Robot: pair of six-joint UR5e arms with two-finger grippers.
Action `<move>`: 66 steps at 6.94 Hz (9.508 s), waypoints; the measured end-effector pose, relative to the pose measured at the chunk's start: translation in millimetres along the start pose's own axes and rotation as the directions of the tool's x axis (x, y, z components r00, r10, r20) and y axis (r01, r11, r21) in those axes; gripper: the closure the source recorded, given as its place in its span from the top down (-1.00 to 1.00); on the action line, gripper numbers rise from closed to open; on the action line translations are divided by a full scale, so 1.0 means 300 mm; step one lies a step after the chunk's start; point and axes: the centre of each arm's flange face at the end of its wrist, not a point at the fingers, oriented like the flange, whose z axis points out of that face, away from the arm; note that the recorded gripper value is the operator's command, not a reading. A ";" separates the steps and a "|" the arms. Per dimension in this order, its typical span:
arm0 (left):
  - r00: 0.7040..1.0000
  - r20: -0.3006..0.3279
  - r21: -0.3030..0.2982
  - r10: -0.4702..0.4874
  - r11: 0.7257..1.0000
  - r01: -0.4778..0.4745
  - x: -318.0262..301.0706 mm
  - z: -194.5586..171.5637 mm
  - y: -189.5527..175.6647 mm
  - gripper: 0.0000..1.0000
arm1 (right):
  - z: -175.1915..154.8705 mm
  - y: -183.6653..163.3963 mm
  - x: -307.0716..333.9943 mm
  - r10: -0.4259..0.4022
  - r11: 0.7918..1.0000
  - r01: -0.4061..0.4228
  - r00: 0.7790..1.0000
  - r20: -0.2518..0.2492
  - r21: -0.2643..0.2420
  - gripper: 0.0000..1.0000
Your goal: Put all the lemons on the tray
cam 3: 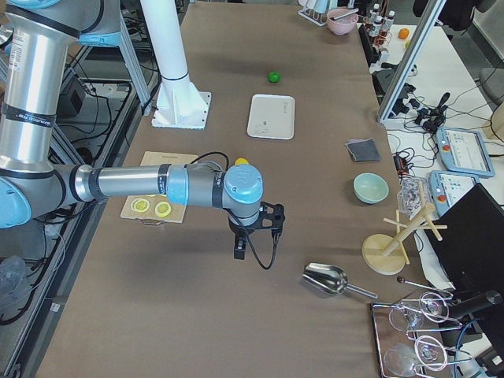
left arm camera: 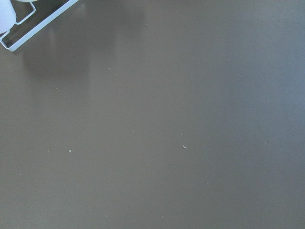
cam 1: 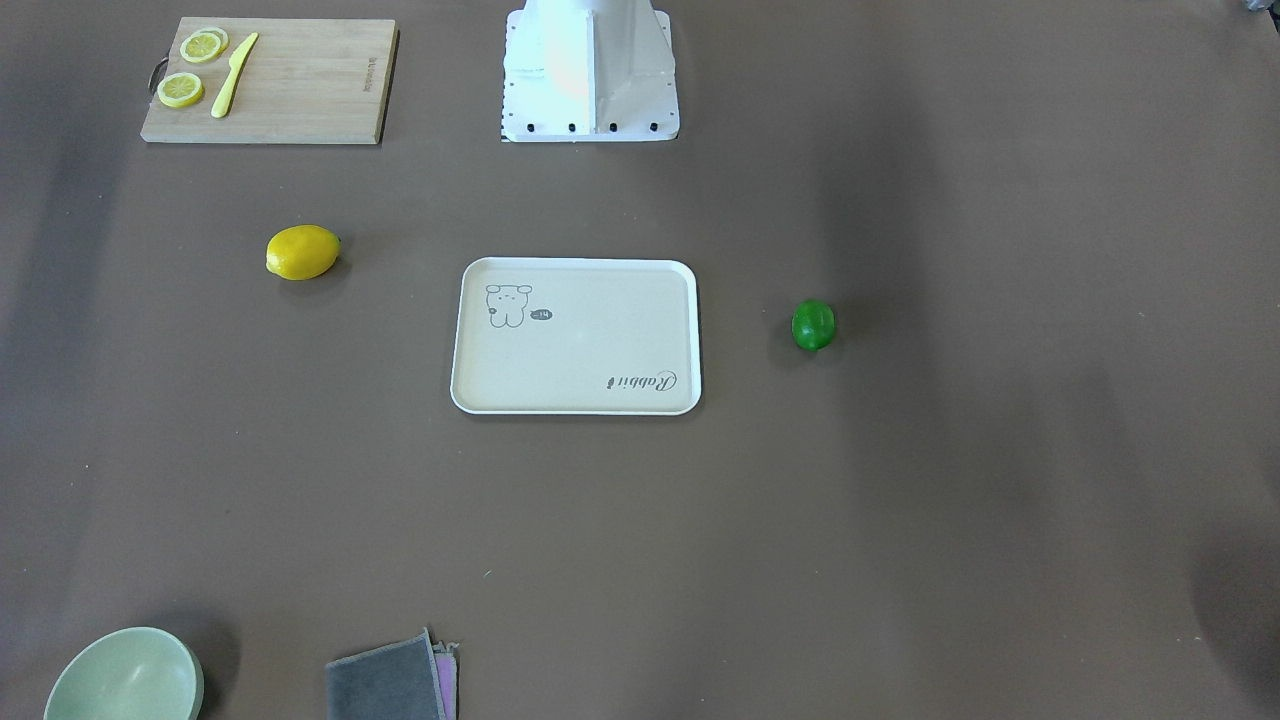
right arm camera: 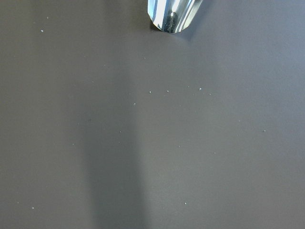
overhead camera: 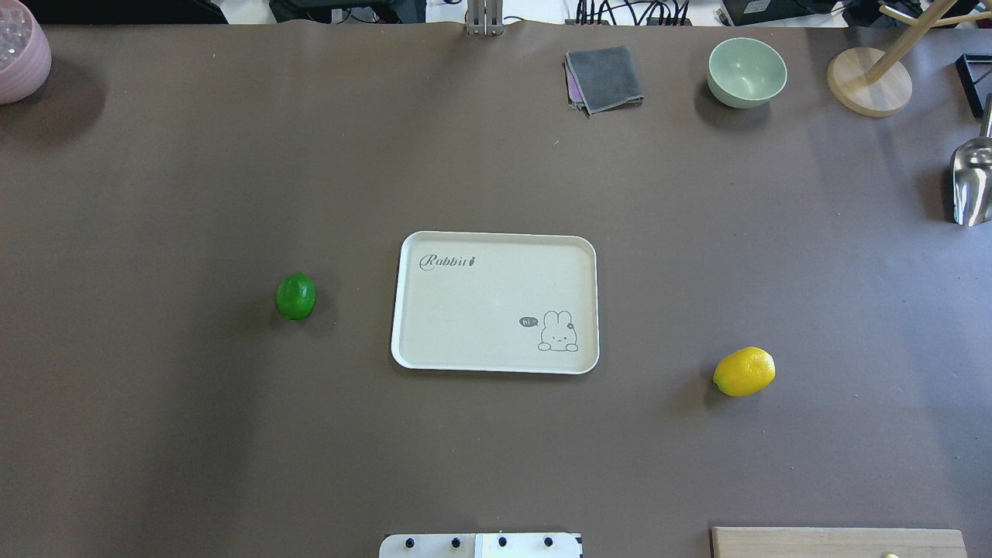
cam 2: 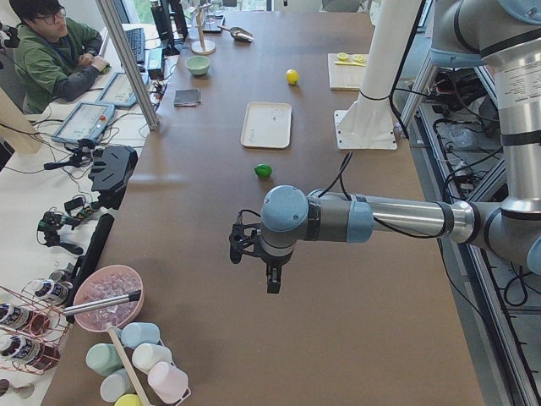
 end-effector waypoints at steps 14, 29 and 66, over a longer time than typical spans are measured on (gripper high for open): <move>0.929 -0.065 0.353 0.365 0.879 -0.321 0.314 -0.118 -0.281 0.98 | -0.203 -0.174 -0.169 -0.187 0.955 0.187 0.982 -0.023 0.231 1.00; 0.975 -0.169 0.173 0.144 0.978 -0.115 1.674 0.944 -0.030 -0.99 | 0.143 -0.183 -0.667 0.115 0.963 -0.124 0.992 0.051 0.239 1.00; 0.935 -0.155 0.266 0.320 0.925 -0.272 1.859 0.591 -0.501 0.96 | 0.557 0.175 -2.243 0.467 0.822 -0.438 0.884 0.010 0.364 1.00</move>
